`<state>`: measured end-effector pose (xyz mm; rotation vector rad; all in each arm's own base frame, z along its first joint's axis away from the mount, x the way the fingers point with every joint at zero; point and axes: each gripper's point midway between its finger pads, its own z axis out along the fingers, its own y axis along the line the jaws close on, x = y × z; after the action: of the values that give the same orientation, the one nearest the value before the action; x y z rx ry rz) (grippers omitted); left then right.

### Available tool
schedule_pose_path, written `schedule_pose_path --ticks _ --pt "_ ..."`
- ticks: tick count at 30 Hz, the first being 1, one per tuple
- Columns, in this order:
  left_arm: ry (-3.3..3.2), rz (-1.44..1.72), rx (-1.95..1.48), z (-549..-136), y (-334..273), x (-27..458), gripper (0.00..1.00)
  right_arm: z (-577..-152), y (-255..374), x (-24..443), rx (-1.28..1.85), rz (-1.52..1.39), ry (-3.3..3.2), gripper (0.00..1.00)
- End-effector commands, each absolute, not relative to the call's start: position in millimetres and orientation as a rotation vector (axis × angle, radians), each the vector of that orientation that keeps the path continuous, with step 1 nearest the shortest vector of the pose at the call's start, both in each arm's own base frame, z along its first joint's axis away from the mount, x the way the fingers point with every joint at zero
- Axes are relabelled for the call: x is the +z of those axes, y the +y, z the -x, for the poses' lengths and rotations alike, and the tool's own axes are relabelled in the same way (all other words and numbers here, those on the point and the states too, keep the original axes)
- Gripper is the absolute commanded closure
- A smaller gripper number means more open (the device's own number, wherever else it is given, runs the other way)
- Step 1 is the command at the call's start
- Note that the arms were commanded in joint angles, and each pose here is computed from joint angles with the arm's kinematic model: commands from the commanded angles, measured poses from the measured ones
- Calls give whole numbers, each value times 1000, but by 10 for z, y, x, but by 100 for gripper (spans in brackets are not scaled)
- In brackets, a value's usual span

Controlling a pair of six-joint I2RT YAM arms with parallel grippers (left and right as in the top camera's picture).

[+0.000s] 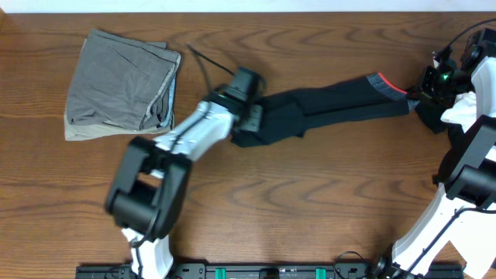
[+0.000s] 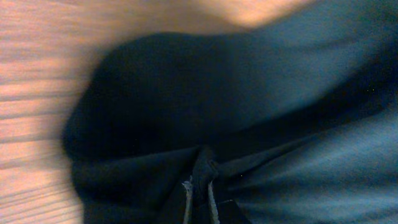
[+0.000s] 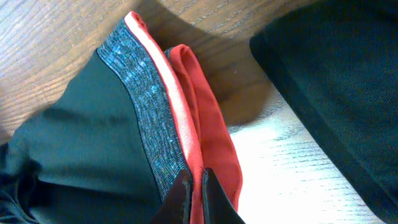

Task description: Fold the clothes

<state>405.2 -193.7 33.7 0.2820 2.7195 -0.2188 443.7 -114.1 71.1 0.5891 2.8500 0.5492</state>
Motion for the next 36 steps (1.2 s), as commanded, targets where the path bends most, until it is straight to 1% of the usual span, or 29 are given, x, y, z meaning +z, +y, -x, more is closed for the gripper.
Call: schedule_pose_path --ticks 1,7,10,14,15,17,19,23,25,27,30,33,36 --pt "2635 -253 -145 -4222 -1593 738 93 -4473 -1193 757 519 -560 2839 99" --pt "2612 -171 -114 -4234 -1199 1039 90 -4426 -1264 723 452 -594 2863 99" --pt "2627 -127 -96 -4209 -1019 1081 89 -4416 -1288 714 429 -598 2870 99" --pt "2661 -72 -74 -4172 -823 1052 83 -4408 -1327 703 394 -601 2875 99" --pt "2667 -62 -71 -4166 -790 1046 72 -4399 -1358 695 371 -609 2879 99" --pt "2670 -47 -67 -4167 -744 1042 62 -4378 -1460 677 300 -644 2883 99" --pt "2669 -44 -66 -4170 -733 1046 46 -4360 -1591 665 225 -668 2880 99" --pt "2668 -46 -70 -4168 -742 1050 36 -4374 -1825 735 188 -715 2830 99" --pt "2671 -60 -114 -4158 -805 1052 34 -4426 -1927 860 203 -692 2788 99" --pt "2674 -86 -219 -4137 -939 1061 31 -4519 -1986 1090 253 -612 2726 99" --pt "2676 -147 -450 -4053 -1235 1104 28 -4683 -2023 1667 330 -457 2572 99" --pt "2659 -227 -645 -3952 -1551 1178 27 -4766 -1988 2203 368 -403 2443 99" --pt "2634 -358 -677 -3860 -1848 1202 26 -4760 -1877 2487 363 -369 2400 99"
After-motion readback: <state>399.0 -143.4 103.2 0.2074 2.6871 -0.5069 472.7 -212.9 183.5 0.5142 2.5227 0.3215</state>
